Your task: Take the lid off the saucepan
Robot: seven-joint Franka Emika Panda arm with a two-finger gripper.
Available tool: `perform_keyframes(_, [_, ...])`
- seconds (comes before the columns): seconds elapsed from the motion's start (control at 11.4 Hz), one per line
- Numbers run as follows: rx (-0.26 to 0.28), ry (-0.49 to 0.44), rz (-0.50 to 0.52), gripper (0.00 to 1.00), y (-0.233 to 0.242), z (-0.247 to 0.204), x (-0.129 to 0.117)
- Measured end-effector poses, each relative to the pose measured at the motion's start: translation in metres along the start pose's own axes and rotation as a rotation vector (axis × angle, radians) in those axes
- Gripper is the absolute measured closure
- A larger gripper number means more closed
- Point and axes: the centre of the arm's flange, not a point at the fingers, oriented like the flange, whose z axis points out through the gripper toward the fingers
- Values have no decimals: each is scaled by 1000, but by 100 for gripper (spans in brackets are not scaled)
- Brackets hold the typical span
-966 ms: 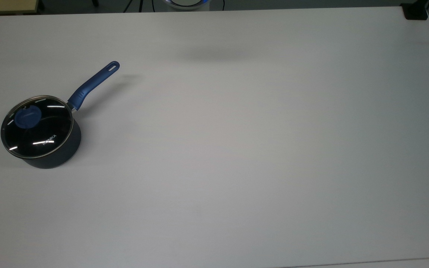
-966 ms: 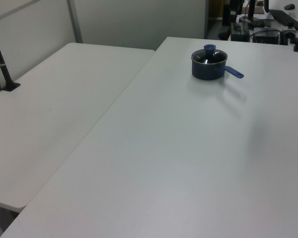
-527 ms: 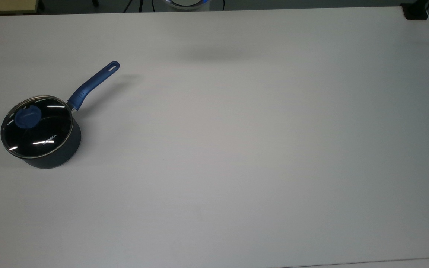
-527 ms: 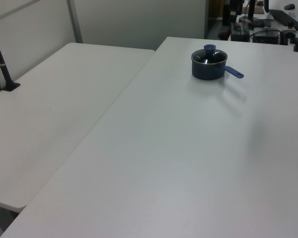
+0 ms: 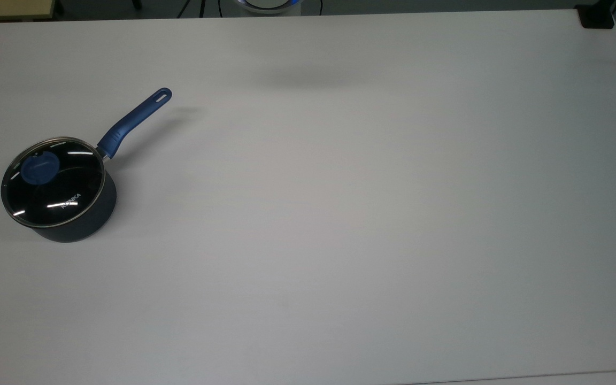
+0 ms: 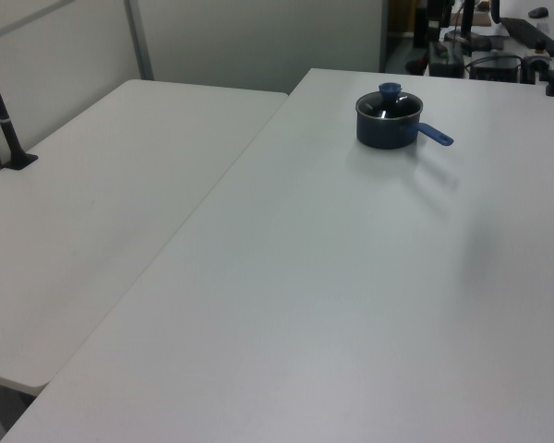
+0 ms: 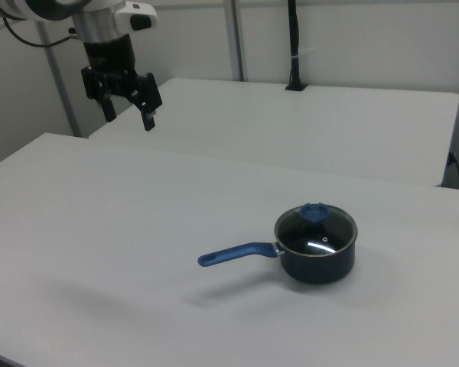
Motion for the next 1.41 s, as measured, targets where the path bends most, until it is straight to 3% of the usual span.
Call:
perform_keyframes(0.35, [-10, -22, 31, 0, 33, 14, 1])
perform_keyframes(0.7, [-72, 64, 106, 0, 101, 44, 15])
perform_keyframes(0.88, [-89, 105, 173, 0, 137, 80, 37])
perform_keyframes(1.14, [-126, 214, 486, 0, 172, 143, 76])
perform_keyframes(1.41, [-164, 305, 797, 0, 219, 181, 86])
